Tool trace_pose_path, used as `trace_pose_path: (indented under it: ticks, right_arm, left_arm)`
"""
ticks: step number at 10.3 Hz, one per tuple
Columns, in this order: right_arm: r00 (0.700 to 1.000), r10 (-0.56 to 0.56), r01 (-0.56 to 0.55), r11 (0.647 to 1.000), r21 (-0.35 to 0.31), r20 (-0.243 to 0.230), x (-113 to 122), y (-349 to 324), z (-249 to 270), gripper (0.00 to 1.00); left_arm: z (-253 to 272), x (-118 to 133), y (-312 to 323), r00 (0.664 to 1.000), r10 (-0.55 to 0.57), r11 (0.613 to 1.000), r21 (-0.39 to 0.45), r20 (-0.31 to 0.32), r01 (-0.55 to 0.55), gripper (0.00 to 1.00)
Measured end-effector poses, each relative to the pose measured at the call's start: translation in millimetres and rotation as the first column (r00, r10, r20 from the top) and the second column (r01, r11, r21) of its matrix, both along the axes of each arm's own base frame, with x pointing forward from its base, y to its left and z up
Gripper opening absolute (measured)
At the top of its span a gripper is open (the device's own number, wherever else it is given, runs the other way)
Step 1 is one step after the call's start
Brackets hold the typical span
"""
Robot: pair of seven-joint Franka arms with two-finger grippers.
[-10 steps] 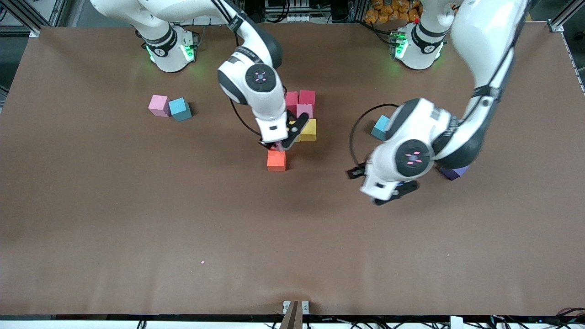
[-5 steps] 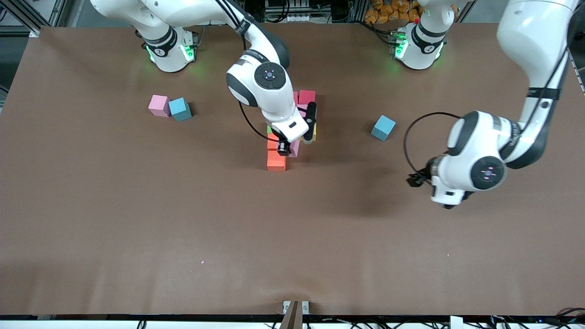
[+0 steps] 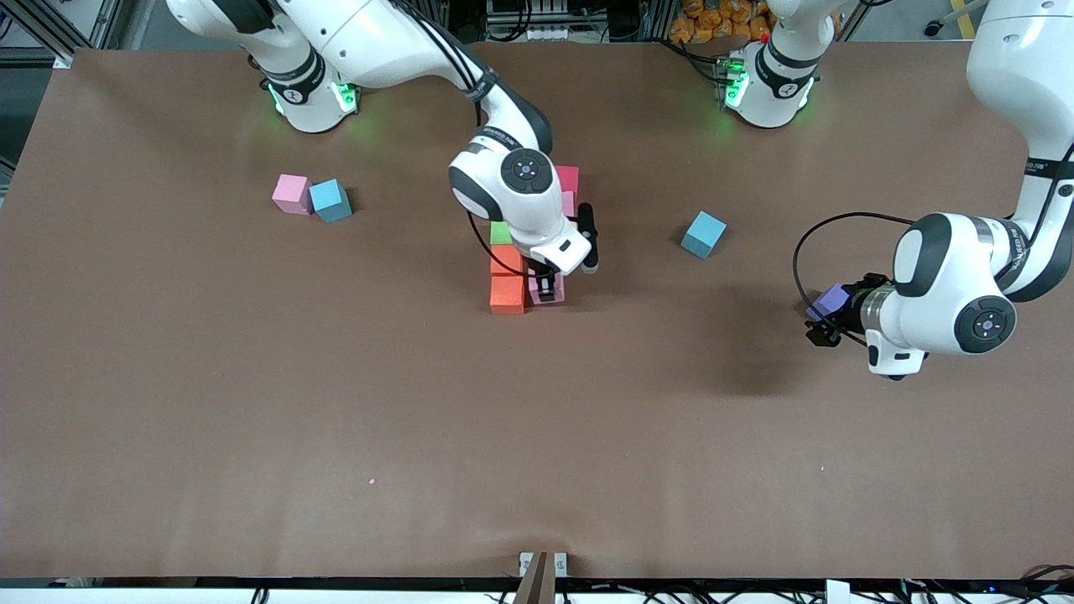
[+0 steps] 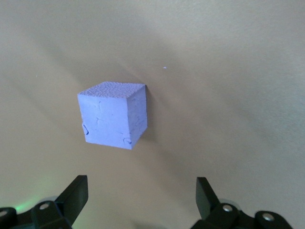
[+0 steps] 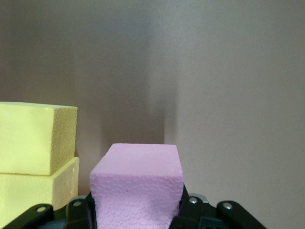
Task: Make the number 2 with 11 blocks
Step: 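Lower the pink cube below yellow while the left gripper grasps purple cube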
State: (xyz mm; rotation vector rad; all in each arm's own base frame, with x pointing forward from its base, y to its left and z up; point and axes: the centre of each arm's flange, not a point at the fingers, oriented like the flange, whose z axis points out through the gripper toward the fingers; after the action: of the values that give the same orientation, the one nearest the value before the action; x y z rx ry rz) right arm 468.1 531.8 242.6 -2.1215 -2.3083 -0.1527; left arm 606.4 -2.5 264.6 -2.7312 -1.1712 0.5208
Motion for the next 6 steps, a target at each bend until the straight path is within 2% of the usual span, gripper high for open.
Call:
trace_pose_path:
  ticks: [3, 6]
  right_arm:
    - [0.999, 0.033, -0.033, 0.999, -0.016, -0.007, 2, -4, -11, 0.58]
    - [0.999, 0.033, -0.034, 0.999, -0.027, -0.014, 3, -7, -20, 0.58]
  left_arm:
    - [-32, -13, 36, 0.997, 0.065, 0.998, -0.017, 0.051, -0.064, 1.0]
    - [-39, -19, 51, 0.995, 0.088, 0.996, -0.017, 0.043, -0.088, 1.0]
